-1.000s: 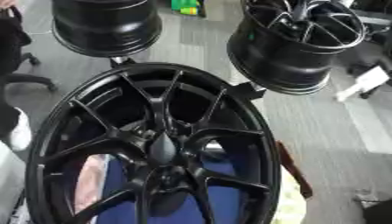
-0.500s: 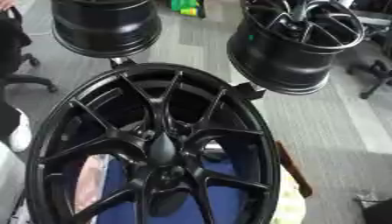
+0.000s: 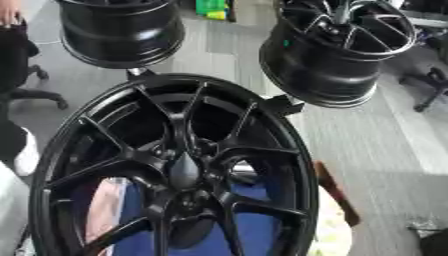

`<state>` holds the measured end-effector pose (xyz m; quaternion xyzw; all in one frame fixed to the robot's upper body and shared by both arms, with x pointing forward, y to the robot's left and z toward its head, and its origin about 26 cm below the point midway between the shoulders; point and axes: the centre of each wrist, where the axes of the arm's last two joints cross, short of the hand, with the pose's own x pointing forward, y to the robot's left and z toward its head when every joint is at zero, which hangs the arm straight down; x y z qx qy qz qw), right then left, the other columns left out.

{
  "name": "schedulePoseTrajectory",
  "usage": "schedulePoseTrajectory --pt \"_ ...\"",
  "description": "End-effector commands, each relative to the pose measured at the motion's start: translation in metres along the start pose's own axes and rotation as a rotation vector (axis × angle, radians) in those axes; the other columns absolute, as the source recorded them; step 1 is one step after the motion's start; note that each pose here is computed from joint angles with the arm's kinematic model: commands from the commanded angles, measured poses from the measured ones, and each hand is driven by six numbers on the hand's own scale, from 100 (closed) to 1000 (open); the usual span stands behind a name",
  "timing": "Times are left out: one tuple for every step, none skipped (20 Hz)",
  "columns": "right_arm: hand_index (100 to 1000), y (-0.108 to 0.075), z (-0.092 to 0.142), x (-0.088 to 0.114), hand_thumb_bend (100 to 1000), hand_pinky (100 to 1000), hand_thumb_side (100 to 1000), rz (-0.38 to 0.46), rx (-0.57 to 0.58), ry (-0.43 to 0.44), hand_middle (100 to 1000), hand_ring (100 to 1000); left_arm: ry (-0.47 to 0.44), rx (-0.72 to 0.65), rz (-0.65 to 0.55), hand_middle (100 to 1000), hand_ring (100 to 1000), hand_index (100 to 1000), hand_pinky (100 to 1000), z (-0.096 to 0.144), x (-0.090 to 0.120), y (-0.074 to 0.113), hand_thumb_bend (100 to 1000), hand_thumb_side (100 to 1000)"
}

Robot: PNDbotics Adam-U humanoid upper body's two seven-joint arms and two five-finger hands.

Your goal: Pull the pin out of the wheel hub.

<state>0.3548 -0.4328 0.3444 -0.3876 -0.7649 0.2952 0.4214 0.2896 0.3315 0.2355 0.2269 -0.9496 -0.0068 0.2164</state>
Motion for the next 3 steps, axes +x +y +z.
schedulePoseTrajectory --pt "846 -0.014 0.007 0.051 100 864 491 -0.036 -0.036 -0.142 741 768 -0.034 -0.008 0.008 704 825 828 757 -0.007 0.006 0.0 196 589" --pt "844 -0.01 0.01 0.06 100 864 429 -0.053 -0.039 -0.165 740 768 -0.034 -0.008 0.01 704 825 828 757 -0.007 0.006 0.0 195 591" --pt "844 -0.006 0.013 0.07 100 865 424 -0.072 -0.045 -0.195 741 768 -0.032 -0.008 0.013 704 825 829 757 -0.007 0.006 -0.001 195 591"
